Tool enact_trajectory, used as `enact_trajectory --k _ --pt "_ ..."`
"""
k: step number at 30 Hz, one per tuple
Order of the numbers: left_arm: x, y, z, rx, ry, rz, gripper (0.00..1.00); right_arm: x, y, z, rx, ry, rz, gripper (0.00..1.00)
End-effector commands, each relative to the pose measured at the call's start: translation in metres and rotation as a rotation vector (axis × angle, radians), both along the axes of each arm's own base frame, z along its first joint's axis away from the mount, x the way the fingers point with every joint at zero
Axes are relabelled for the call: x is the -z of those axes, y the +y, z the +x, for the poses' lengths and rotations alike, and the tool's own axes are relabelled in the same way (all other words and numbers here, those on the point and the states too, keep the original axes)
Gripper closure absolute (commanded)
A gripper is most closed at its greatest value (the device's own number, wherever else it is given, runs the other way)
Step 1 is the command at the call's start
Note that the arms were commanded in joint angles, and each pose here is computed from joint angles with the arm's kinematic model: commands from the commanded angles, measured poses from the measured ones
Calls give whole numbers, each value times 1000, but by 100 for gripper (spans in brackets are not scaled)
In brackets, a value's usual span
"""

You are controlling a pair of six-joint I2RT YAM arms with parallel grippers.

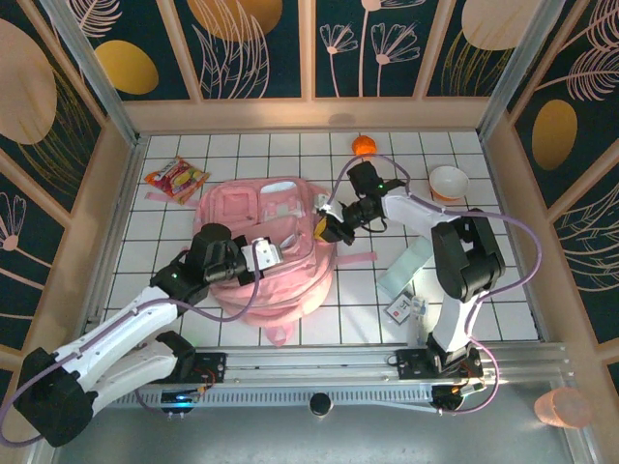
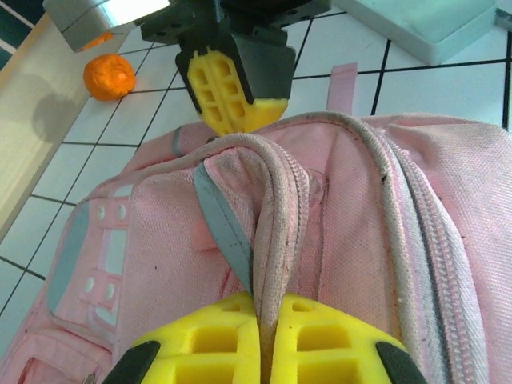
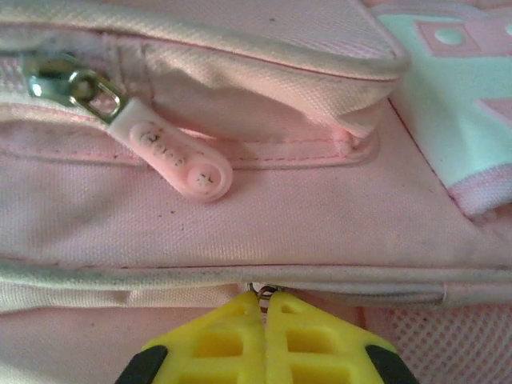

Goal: Pack the student bag

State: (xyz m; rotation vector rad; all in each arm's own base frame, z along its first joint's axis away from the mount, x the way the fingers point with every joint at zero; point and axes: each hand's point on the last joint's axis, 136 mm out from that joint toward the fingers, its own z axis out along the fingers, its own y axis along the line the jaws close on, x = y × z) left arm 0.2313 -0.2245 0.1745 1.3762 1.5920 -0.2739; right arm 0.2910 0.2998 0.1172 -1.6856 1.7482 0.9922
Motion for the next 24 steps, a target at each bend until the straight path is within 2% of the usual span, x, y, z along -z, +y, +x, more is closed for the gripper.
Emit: enact_trajectory --k 1,5,12,15,17,18,20,21,24 --pt "-58 0 39 -132 -157 -86 100 -33 3 -22 16 95 59 100" --pt "-58 10 57 -242 -163 -59 100 -55 3 -36 37 116 88 100" --pt "-56 11 71 -305 -130 -43 100 -69 2 -59 61 174 79 100" --pt "-65 1 67 -255 -122 -85 100 -72 5 -68 64 181 79 100" --pt "-68 -8 55 -163 -129 -109 100 -72 -2 -55 144 165 89 100" --pt "-68 -15 41 -77 -139 -118 100 -72 -14 -37 225 139 107 94" --pt "-66 -22 18 55 -175 -138 100 -70 -30 -14 319 66 134 65" --pt "-68 -23 12 77 -191 -165 100 -70 -35 -3 353 15 145 56" --pt "-65 -25 -8 176 -205 -165 100 -57 -36 7 316 -54 119 48"
